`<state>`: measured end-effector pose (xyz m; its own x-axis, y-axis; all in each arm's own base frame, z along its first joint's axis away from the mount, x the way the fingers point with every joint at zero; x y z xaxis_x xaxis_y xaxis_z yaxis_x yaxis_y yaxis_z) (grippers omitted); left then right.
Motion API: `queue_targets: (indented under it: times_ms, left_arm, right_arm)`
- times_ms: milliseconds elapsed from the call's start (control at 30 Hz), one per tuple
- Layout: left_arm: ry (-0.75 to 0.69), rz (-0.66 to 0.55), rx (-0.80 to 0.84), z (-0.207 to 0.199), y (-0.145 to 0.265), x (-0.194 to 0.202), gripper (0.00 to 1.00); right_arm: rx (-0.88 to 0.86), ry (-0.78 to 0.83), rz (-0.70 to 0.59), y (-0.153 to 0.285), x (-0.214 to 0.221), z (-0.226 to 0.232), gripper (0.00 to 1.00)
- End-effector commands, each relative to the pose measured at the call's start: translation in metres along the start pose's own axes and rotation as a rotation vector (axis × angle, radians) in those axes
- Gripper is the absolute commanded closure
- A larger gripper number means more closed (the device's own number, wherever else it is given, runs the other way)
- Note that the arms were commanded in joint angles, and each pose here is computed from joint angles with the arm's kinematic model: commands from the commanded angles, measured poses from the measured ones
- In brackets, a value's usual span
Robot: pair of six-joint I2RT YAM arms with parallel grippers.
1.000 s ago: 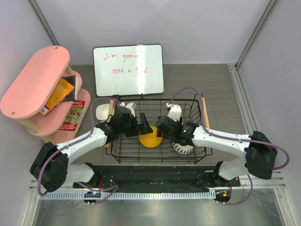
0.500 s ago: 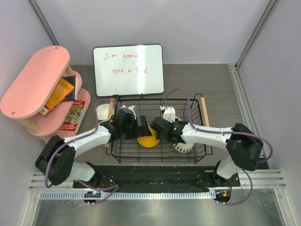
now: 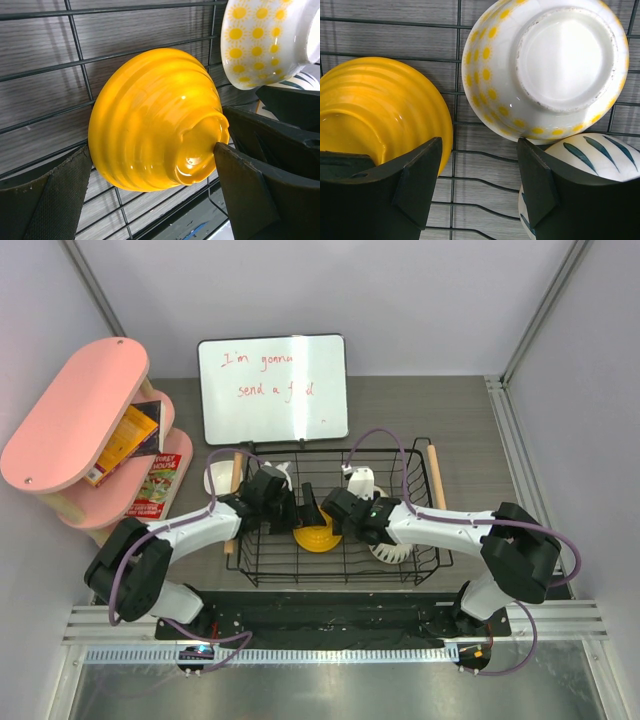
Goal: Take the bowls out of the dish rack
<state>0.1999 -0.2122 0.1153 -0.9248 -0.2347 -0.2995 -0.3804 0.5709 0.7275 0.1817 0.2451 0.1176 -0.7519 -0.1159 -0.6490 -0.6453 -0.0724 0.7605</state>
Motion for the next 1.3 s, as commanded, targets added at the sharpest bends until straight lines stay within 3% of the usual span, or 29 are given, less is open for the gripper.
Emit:
queue_targets:
  times_ms: [0, 267, 533, 633, 767, 900, 1100, 1267]
  left_arm:
    - [-0.026, 0.058, 0.146, -0.010, -0.008, 0.010, 0.03]
    - [-0.028, 0.075, 0.229, -0.020, -0.004, 0.010, 0.12]
    - [-0.027, 0.043, 0.267, -0.031, 0.011, 0.006, 0.41]
    - [-0.019, 0.048, 0.294, -0.032, 0.011, 0.007, 0.57]
    - [0.008, 0.076, 0.384, -0.036, 0.008, 0.011, 0.85]
    - [0.023, 0.081, 0.443, -0.040, 0.006, 0.012, 1.00]
    - [0.023, 0.100, 0.460, -0.042, 0.006, 0.013, 0.99]
    - [0.035, 0.114, 0.567, -0.053, 0.011, 0.012, 1.00]
  right_arm:
    - [-0.076, -0.024, 0.028, -0.010, 0.010, 0.011, 0.30]
    - [-0.102, -0.023, 0.056, -0.013, 0.015, 0.016, 0.31]
    - [-0.111, -0.054, 0.054, -0.011, 0.017, 0.014, 0.31]
    - [-0.116, -0.059, 0.061, -0.012, 0.019, 0.015, 0.31]
    - [-0.128, -0.074, 0.061, -0.012, 0.020, 0.016, 0.30]
    - [-0.122, -0.077, 0.061, -0.012, 0.022, 0.013, 0.30]
    - [-0.123, -0.082, 0.056, -0.011, 0.021, 0.013, 0.30]
    - [-0.127, -0.089, 0.054, -0.011, 0.020, 0.014, 0.30]
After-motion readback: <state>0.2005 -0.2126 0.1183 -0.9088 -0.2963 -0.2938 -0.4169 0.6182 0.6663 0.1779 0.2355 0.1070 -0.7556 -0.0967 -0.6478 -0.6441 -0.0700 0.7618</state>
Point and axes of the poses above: each gripper's point midway between its finger pads, its own y axis back along the fingers, its own z axis along the line the jaws close on, x = y × z, the point moved 8 cm from there along y, back along the fingers, and after that the axes turned 6 degrees about y, right-handed, at the moved point
